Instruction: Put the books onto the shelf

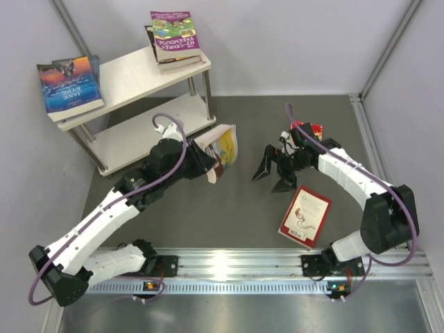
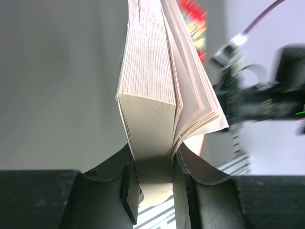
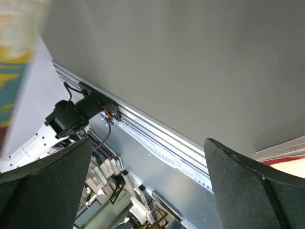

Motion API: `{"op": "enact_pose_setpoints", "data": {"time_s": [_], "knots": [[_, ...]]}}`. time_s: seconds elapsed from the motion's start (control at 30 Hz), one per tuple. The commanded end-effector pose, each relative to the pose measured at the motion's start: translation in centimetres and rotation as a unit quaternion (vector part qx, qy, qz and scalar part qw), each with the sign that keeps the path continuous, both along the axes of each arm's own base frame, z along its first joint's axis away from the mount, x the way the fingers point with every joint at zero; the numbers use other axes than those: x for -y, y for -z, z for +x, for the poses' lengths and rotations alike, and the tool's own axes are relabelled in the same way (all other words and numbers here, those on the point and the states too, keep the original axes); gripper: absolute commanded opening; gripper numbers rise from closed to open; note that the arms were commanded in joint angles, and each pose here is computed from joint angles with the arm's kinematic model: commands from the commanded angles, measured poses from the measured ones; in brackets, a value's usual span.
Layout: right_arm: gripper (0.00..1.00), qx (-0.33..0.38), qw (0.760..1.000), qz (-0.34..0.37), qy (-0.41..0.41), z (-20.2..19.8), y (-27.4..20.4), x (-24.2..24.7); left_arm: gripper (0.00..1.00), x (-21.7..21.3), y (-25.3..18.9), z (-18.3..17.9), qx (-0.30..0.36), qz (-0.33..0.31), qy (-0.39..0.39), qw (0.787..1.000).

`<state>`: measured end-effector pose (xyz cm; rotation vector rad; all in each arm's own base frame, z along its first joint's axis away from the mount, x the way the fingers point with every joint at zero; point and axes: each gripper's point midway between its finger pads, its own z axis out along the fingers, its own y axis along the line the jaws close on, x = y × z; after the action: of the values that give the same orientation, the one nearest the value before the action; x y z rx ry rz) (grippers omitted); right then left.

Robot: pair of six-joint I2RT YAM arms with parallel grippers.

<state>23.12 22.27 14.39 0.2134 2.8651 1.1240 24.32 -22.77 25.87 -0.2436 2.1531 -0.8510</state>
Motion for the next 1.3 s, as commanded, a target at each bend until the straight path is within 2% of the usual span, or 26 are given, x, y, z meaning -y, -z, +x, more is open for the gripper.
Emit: {"op": "enact_pose_setpoints", "data": {"time_s": [0.0,0.07,0.2,0.3,0.4,0.5,0.57,0.63,0.8,0.83,0.87,0.9,0.97,1.0,1.07,1.13,1.17,1.2,1.23,1.27], "knots": [[1.00,0.031,0.999,0.010,-0.003,0.0,-1.2,0.5,0.00,0.2,-16.6,2.0,0.176,-0.176,-0.038,0.968],[1.00,0.033,0.999,0.012,-0.003,0.0,-1.3,0.5,0.00,-1.2,-19.5,2.2,0.204,-0.193,-0.071,0.957],[1.00,0.032,0.999,0.017,-0.006,-0.4,-1.2,0.5,0.00,-5.2,-27.3,1.3,0.289,-0.246,-0.132,0.916],[1.00,0.033,0.999,0.021,-0.009,-0.7,-1.4,0.5,0.00,-7.1,-31.2,0.6,0.338,-0.262,-0.156,0.890],[1.00,0.032,0.999,0.021,-0.011,-1.0,-1.2,0.6,0.00,-8.7,-33.1,0.6,0.372,-0.259,-0.185,0.872],[1.00,0.035,0.999,0.022,-0.013,-1.3,-1.2,0.7,0.00,-10.9,-35.6,-0.1,0.418,-0.277,-0.224,0.836],[1.00,0.036,0.999,0.023,-0.014,-1.5,-1.3,0.7,0.00,-11.7,-37.3,-0.2,0.443,-0.260,-0.236,0.825],[1.00,0.037,0.999,0.026,-0.016,-1.6,-1.4,0.7,0.00,-11.5,-37.3,1.0,0.440,-0.228,-0.250,0.832],[1.00,0.031,0.999,0.030,-0.021,-1.9,-1.2,0.6,0.00,-13.3,-39.5,1.9,0.458,-0.172,-0.301,0.819],[1.00,0.030,0.999,0.032,-0.022,-2.0,-1.2,0.5,0.00,-12.8,-38.1,3.8,0.439,-0.125,-0.308,0.835],[0.99,0.030,0.999,0.033,-0.023,-2.0,-1.3,0.5,0.00,-13.6,-39.9,3.2,0.446,-0.122,-0.312,0.830],[1.00,0.028,0.999,0.033,-0.024,-2.0,-1.2,0.4,0.00,-13.0,-38.5,5.7,0.424,-0.077,-0.320,0.843],[1.00,0.028,0.999,0.033,-0.029,-2.2,-1.1,0.2,0.00,-14.0,-38.1,6.3,0.400,-0.040,-0.340,0.850],[1.00,0.026,0.999,0.032,-0.030,-2.2,-1.0,0.2,0.00,-15.0,-37.7,7.0,0.395,-0.026,-0.359,0.845],[0.99,0.026,0.999,0.034,-0.033,-2.3,-1.1,0.1,0.00,-16.5,-37.0,7.5,0.390,-0.030,-0.382,0.837],[0.99,0.024,0.999,0.033,-0.036,-2.4,-1.0,-0.1,0.00,-19.7,-37.1,7.0,0.395,-0.049,-0.418,0.817],[0.98,0.024,0.998,0.032,-0.040,-2.6,-0.9,-0.2,0.00,-20.3,-36.0,7.6,0.388,-0.044,-0.423,0.818],[0.98,0.023,0.998,0.032,-0.041,-2.7,-0.9,-0.2,0.00,-22.8,-35.6,7.3,0.383,-0.039,-0.454,0.804],[0.98,0.021,0.998,0.031,-0.041,-2.7,-0.7,-0.3,0.00,-23.7,-35.2,7.5,0.373,-0.064,-0.468,0.798],[0.98,0.019,0.998,0.031,-0.044,-2.9,-0.6,-0.3,0.00,-24.0,-34.3,8.1,0.366,-0.060,-0.464,0.805]]}}
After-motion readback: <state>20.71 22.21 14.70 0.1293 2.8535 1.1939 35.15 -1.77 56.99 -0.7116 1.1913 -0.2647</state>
